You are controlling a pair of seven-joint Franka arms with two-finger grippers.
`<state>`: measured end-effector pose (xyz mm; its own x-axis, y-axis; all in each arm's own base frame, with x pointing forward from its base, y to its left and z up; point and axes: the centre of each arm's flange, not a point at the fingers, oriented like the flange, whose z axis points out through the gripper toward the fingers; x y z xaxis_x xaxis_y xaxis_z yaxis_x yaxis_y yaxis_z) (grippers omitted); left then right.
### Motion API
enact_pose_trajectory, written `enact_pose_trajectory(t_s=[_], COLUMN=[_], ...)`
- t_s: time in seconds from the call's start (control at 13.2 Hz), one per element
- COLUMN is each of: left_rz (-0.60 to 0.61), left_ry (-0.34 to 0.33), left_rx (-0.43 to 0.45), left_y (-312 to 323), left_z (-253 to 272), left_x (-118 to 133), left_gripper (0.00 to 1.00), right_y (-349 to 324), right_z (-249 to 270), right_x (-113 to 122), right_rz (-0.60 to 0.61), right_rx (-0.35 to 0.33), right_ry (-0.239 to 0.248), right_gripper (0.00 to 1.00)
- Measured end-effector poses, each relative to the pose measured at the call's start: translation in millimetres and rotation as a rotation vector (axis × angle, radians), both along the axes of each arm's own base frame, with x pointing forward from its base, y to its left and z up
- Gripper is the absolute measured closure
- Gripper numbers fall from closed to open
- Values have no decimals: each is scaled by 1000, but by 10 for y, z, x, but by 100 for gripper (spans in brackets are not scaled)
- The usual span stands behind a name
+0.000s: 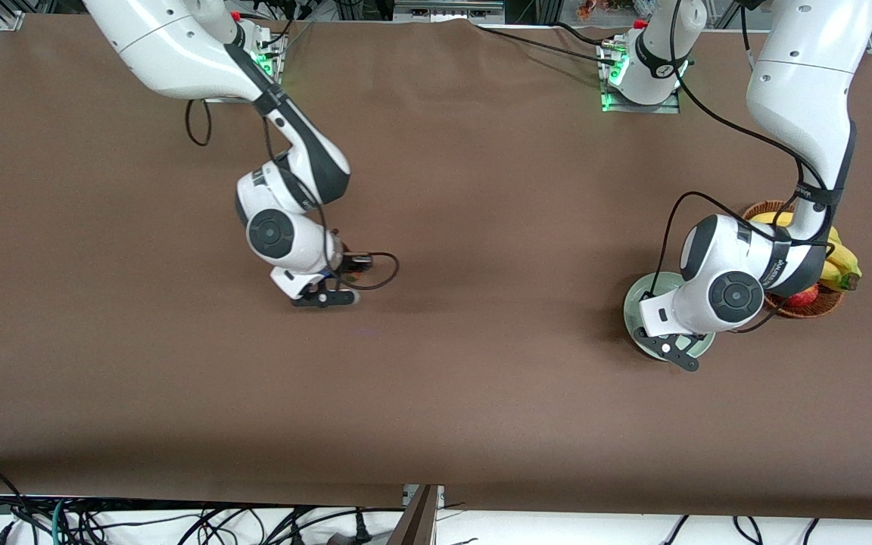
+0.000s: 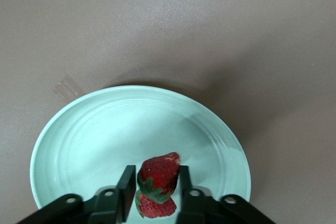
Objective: Collect all strawberries into plate
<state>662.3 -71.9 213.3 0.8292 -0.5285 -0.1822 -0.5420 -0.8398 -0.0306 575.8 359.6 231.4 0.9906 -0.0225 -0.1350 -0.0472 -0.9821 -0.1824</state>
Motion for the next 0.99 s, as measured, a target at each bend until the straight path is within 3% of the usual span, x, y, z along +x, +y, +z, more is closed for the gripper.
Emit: enact_pose_trajectory(t_s=[0.38, 0.61, 0.83, 0.99], left_rz=[1, 52, 116, 124], left_ry=[-40, -58, -61, -55], left_rx=[-7, -58, -126, -127], left_y=[-13, -179, -319, -322], left_z=[211, 466, 598, 637], left_x=[76, 72, 63, 55], left_gripper=[3, 0, 0, 0], right_y=[1542, 2212, 2558, 2584], right_z=[-53, -303, -623, -606], right_x=[-168, -441, -663, -611], right_rz=[-286, -408, -442, -455], right_rx=[211, 371, 417, 432], right_ry=[-114, -161, -171, -179], right_gripper=[70, 70, 70, 65])
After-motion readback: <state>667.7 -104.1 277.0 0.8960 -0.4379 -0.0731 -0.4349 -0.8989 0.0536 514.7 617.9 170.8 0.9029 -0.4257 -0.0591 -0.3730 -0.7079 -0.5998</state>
